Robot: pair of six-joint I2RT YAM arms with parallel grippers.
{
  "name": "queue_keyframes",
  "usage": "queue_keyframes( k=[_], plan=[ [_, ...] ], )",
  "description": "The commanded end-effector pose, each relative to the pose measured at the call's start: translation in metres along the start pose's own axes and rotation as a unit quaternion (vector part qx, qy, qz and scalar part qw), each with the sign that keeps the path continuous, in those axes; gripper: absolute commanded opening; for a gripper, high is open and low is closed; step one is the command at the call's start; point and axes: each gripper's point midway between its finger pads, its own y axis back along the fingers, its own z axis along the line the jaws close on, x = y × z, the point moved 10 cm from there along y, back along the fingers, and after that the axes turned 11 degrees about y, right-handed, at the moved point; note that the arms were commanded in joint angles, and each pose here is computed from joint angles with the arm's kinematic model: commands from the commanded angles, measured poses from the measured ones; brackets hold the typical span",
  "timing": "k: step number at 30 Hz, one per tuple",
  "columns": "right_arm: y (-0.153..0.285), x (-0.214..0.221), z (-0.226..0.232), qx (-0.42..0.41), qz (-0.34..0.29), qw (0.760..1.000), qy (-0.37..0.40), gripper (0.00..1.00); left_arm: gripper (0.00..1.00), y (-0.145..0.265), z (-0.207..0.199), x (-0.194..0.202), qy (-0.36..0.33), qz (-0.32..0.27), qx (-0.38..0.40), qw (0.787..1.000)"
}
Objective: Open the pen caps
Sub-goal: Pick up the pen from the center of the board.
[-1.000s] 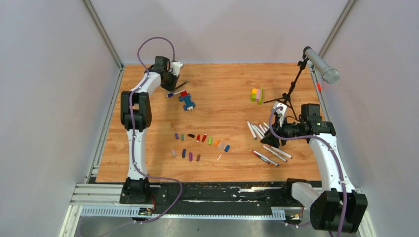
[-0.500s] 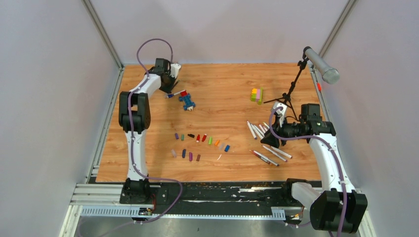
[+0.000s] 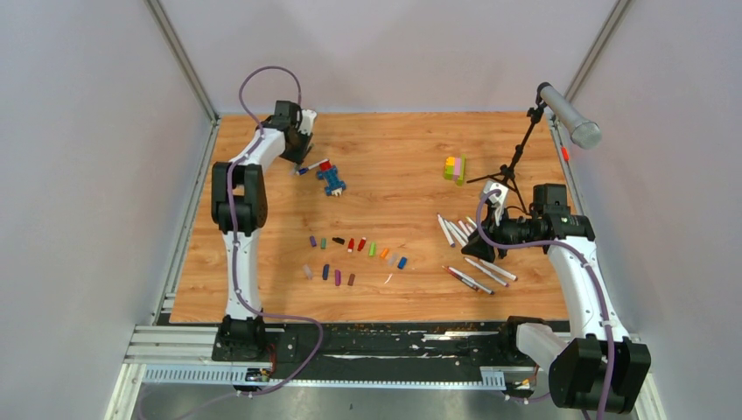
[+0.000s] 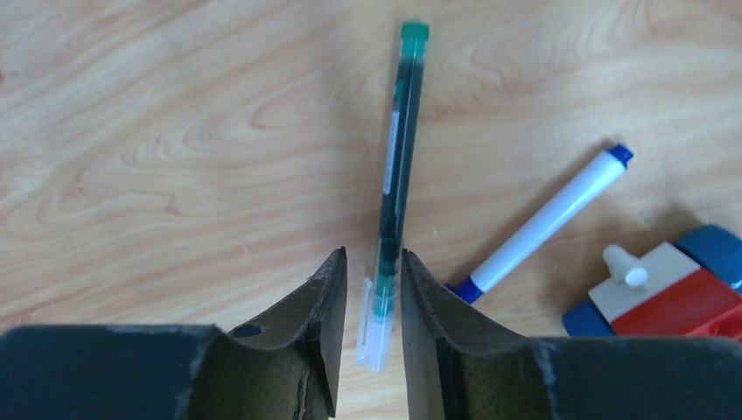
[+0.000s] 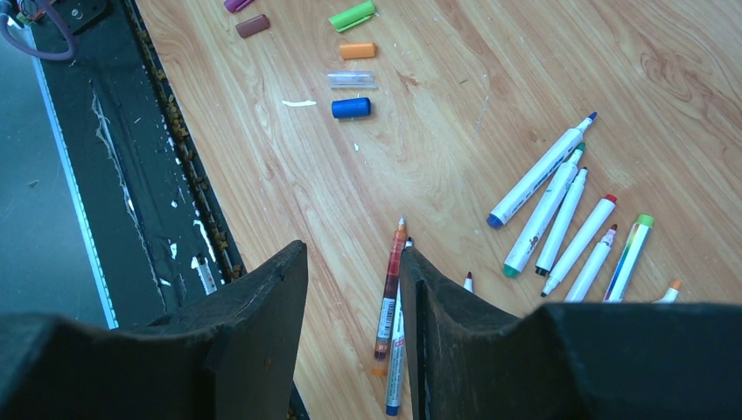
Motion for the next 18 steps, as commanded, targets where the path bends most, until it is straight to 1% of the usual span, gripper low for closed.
queue_keyframes(
  k=[1, 7, 12, 15, 18],
  plan=[
    [0.001, -0.007, 0.000, -0.004, -0.018, 1.000, 0.022, 0.44, 0.36, -0.006, 0.001, -0.011, 0.022, -0.005, 0.004, 1.000],
    [0.001, -0.006, 0.000, -0.004, -0.016, 1.000, 0.021, 0.44, 0.34, -0.016, -0.001, -0.006, 0.022, 0.011, 0.019, 1.000],
    [0.002, -0.007, 0.000, -0.003, -0.017, 1.000, 0.023, 0.44, 0.24, -0.019, -0.002, 0.001, 0.023, 0.026, 0.030, 0.999],
    [0.002, -0.007, 0.001, -0.003, -0.017, 1.000, 0.023, 0.44, 0.15, -0.018, 0.000, 0.003, 0.030, 0.031, 0.039, 0.998],
    [0.002, -0.007, 0.001, -0.003, -0.017, 1.000, 0.024, 0.44, 0.00, -0.012, 0.004, 0.001, 0.045, 0.025, 0.041, 0.998]
  ],
)
